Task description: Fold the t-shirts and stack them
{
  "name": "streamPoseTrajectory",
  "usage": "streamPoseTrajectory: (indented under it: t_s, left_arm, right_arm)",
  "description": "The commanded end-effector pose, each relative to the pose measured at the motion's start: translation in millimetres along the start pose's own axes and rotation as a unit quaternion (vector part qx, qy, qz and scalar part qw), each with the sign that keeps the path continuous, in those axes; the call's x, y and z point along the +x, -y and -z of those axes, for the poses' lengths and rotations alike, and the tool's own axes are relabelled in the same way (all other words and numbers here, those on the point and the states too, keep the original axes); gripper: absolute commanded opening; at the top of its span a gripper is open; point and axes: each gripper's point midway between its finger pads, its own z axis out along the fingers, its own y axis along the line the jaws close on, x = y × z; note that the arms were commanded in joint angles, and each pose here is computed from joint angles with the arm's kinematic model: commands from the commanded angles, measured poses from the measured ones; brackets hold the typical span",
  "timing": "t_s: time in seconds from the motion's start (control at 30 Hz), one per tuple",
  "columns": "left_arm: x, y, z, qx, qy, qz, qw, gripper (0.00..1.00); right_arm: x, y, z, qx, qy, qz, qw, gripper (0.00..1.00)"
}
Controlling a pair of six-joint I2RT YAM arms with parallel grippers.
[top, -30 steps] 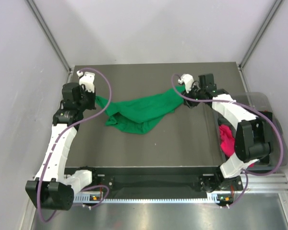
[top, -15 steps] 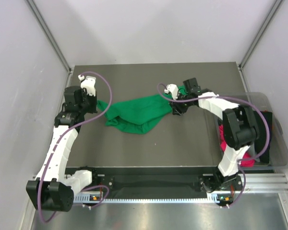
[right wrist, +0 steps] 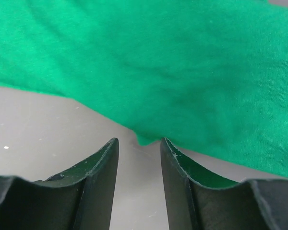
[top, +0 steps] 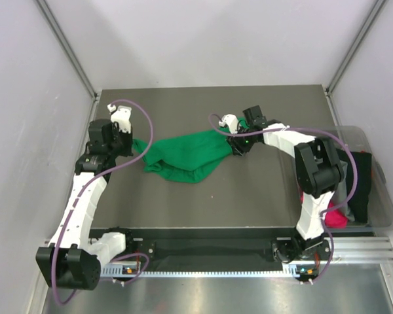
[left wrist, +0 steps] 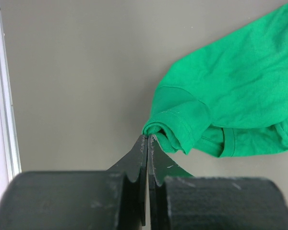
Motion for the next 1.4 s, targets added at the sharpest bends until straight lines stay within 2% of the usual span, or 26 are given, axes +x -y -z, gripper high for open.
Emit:
streamPoseTrajectory:
  t_s: [0.0, 0.33, 0.43, 0.53, 0.57, 0.67, 0.77, 0.97, 1.03, 1.2, 1.27, 1.3, 1.37]
  left_arm:
    - [-17, 1, 2, 0.001, 0.036, 0.001, 0.999, 0.0]
    - [-16, 1, 4, -0.001, 0.037, 0.002, 0.999, 0.0]
    - [-18, 0, 5, -0.002, 0.039, 0.003, 0.999, 0.0]
    - [-17, 0, 5, -0.003, 0.037, 0.004, 0.999, 0.0]
    - [-18, 0, 6, -0.003, 0.038, 0.004, 0.999, 0.0]
    - [-21, -1, 8, -0.007, 0.042, 0.003, 0.999, 0.0]
    - [-25, -2, 12, -0.01, 0.048, 0.002, 0.999, 0.0]
    - [-44, -8, 27, -0.027, 0.071, -0.01, 0.997, 0.0]
    - [-59, -11, 36, -0.034, 0.087, -0.015, 0.996, 0.0]
    - [-99, -23, 64, -0.067, 0.135, -0.031, 0.988, 0.0]
    - [-122, -33, 82, -0.097, 0.165, -0.027, 0.981, 0.0]
    - [-129, -41, 88, -0.118, 0.172, -0.021, 0.978, 0.0]
    - [-140, -43, 96, -0.125, 0.186, -0.032, 0.974, 0.0]
  right_arm:
    - [-18, 13, -4, 0.019, 0.017, 0.005, 1.0, 0.41]
    - [-11, 16, -14, 0.021, 0.001, -0.004, 1.0, 0.38]
    - [-9, 17, -19, 0.024, -0.006, -0.006, 1.0, 0.34]
    - [-10, 19, -19, 0.03, -0.007, -0.007, 0.999, 0.2]
    - [-9, 19, -19, 0.033, -0.007, -0.007, 0.999, 0.09]
    - [-19, 22, -1, 0.058, 0.006, 0.0, 0.998, 0.0]
    - [-39, 23, 37, 0.09, 0.034, 0.013, 0.995, 0.0]
    - [-94, 15, 147, 0.158, 0.115, 0.047, 0.98, 0.0]
    - [-115, 11, 190, 0.187, 0.148, 0.062, 0.969, 0.0]
    - [-139, 15, 264, 0.267, 0.194, 0.087, 0.94, 0.0]
    - [-137, 19, 271, 0.286, 0.189, 0.097, 0.935, 0.0]
    - [-129, 17, 264, 0.274, 0.167, 0.096, 0.942, 0.0]
    - [-126, 21, 269, 0.284, 0.157, 0.085, 0.942, 0.0]
